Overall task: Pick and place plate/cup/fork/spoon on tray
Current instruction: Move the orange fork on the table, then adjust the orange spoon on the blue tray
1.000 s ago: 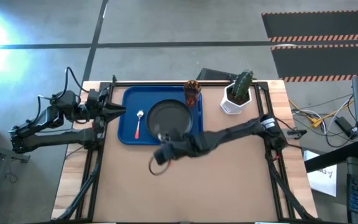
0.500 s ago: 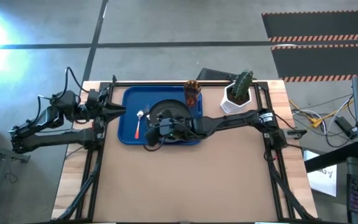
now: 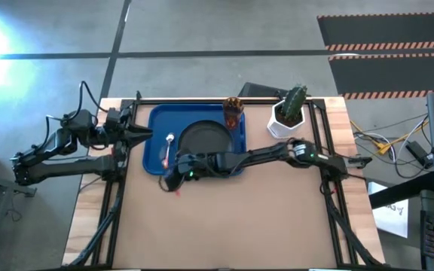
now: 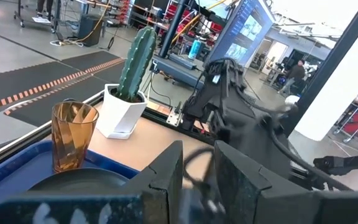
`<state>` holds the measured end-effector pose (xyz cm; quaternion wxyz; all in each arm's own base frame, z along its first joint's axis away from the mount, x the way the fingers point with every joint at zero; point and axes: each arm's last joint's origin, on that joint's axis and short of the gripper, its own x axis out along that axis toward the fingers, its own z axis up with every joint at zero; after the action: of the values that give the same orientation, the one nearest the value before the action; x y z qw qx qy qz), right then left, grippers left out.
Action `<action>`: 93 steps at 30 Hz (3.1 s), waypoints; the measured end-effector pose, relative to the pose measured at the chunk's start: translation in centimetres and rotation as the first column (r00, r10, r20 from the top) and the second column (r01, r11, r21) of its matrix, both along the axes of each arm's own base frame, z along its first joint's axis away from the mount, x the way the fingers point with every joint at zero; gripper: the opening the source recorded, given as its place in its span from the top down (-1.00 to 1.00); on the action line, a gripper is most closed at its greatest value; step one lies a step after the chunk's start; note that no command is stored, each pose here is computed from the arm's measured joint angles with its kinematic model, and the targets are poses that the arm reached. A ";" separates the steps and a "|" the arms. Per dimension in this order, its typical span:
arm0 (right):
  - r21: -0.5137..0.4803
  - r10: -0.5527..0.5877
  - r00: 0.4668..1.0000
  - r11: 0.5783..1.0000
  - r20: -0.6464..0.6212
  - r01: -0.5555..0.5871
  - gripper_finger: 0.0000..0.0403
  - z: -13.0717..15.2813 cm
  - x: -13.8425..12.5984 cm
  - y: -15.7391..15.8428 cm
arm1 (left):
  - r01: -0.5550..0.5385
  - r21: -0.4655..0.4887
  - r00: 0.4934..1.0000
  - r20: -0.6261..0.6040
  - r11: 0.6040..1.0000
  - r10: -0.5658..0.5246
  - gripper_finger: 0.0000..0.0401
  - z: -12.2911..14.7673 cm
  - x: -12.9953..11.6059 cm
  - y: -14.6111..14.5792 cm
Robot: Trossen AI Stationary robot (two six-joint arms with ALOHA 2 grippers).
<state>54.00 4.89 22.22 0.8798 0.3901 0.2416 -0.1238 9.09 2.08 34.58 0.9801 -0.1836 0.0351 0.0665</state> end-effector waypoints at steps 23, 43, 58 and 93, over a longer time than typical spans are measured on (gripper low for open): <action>0.180 0.205 0.867 0.974 -0.455 -0.136 0.95 -5.6 -0.7 7.1 | 0.000 -0.003 1.000 -0.001 1.000 0.000 0.63 0.0 0.0 0.0; 0.151 0.187 0.874 0.980 -0.450 -0.131 0.92 -7.7 0.3 4.9 | 0.002 -0.011 1.000 -0.022 1.000 -0.003 0.63 -0.2 0.0 0.0; 0.154 0.190 0.887 0.979 -0.422 -0.136 0.65 -6.2 0.2 4.9 | 0.004 -0.004 1.000 -0.009 1.000 -0.004 0.63 -0.1 -0.4 -0.1; -0.290 0.209 0.963 0.923 -0.172 -0.252 0.60 17.9 -10.8 2.5 | -0.434 -0.154 0.658 -0.728 0.888 0.195 0.63 -13.9 1.1 1.1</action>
<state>43.19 7.43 40.09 0.9196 0.2070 0.3235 -0.0823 10.22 3.16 20.70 0.8244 -0.3021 0.3769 0.2950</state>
